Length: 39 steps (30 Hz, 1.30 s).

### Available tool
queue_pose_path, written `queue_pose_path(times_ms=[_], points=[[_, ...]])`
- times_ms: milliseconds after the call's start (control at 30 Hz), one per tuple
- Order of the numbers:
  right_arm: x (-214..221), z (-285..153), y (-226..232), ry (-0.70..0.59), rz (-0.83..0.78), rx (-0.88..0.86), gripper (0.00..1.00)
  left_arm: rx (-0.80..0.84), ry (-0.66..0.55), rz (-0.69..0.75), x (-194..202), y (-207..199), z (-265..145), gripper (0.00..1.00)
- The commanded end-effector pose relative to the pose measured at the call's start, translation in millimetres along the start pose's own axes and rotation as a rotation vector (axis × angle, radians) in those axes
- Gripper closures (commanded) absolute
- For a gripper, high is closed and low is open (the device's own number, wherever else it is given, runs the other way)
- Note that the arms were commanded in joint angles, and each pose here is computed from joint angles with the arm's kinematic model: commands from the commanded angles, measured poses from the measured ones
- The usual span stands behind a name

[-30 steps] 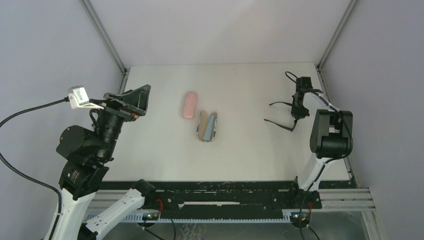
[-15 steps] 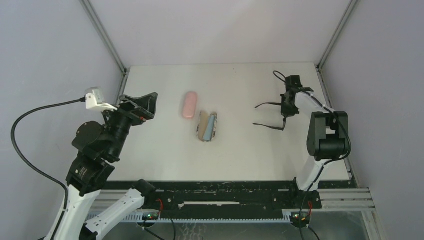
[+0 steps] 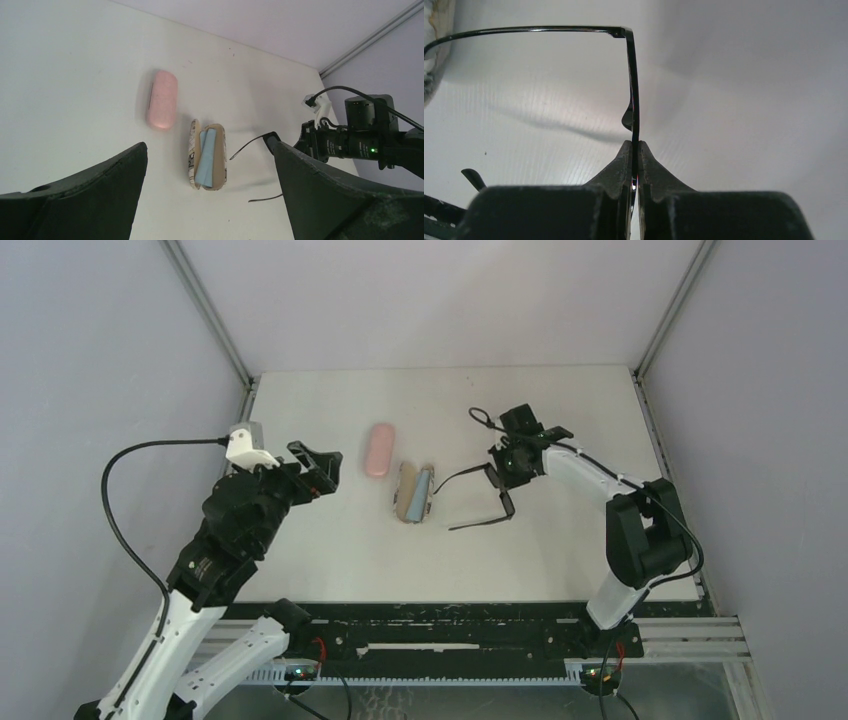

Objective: Organize the sunglasses
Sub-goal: Pick up the sunglasses from the center of the board, then fold the sunglasses.

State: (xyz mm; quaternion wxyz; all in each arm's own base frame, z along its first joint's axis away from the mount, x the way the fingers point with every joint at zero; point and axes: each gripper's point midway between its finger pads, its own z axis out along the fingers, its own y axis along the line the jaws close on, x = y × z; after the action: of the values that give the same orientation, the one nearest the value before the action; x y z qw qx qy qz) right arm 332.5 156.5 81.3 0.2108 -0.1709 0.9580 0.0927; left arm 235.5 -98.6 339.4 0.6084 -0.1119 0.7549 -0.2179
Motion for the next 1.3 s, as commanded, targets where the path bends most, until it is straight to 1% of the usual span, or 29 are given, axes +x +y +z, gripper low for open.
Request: queue_pose_path(times_ms=[0, 233, 267, 367, 433, 600, 700, 900, 1067, 1267], points=[[19.6, 1.8, 15.2, 0.040, -0.062, 0.008, 1.00, 0.002, 0.013, 0.032, 9.1, 4.1, 3.1, 0.00], [44.4, 22.5, 23.9, 0.121, -0.122, 0.062, 1.00, -0.012, 0.032, 0.048, 18.1, 9.4, 5.8, 0.00], [45.3, 24.0, 24.4, 0.125, -0.128, 0.066, 0.97, -0.014, 0.036, 0.050, 19.3, 10.2, 5.7, 0.00], [43.0, 24.1, 27.3, 0.113, -0.142, 0.064, 0.84, -0.021, 0.041, 0.053, 21.7, 12.3, 6.1, 0.00], [40.2, 23.0, 28.4, 0.101, -0.148, 0.058, 0.79, -0.022, 0.042, 0.054, 22.6, 12.8, 6.1, 0.00], [37.0, 21.6, 30.3, 0.091, -0.157, 0.027, 0.76, -0.028, 0.046, 0.055, 23.8, 13.5, 7.5, 0.00], [38.4, 25.1, 29.1, 0.105, -0.163, 0.028, 0.77, -0.028, 0.048, 0.055, 23.8, 13.3, 8.2, 0.00], [37.7, 31.0, 27.9, 0.119, -0.160, 0.027, 0.86, -0.026, 0.054, 0.056, 25.4, 12.5, 9.3, 0.00], [40.9, 34.8, 27.2, 0.137, -0.155, 0.025, 0.89, -0.026, 0.055, 0.060, 26.0, 13.0, 9.3, 0.00], [35.2, 29.9, 28.0, 0.112, -0.150, 0.024, 0.97, -0.031, 0.062, 0.064, 28.0, 13.9, 10.5, 0.00]])
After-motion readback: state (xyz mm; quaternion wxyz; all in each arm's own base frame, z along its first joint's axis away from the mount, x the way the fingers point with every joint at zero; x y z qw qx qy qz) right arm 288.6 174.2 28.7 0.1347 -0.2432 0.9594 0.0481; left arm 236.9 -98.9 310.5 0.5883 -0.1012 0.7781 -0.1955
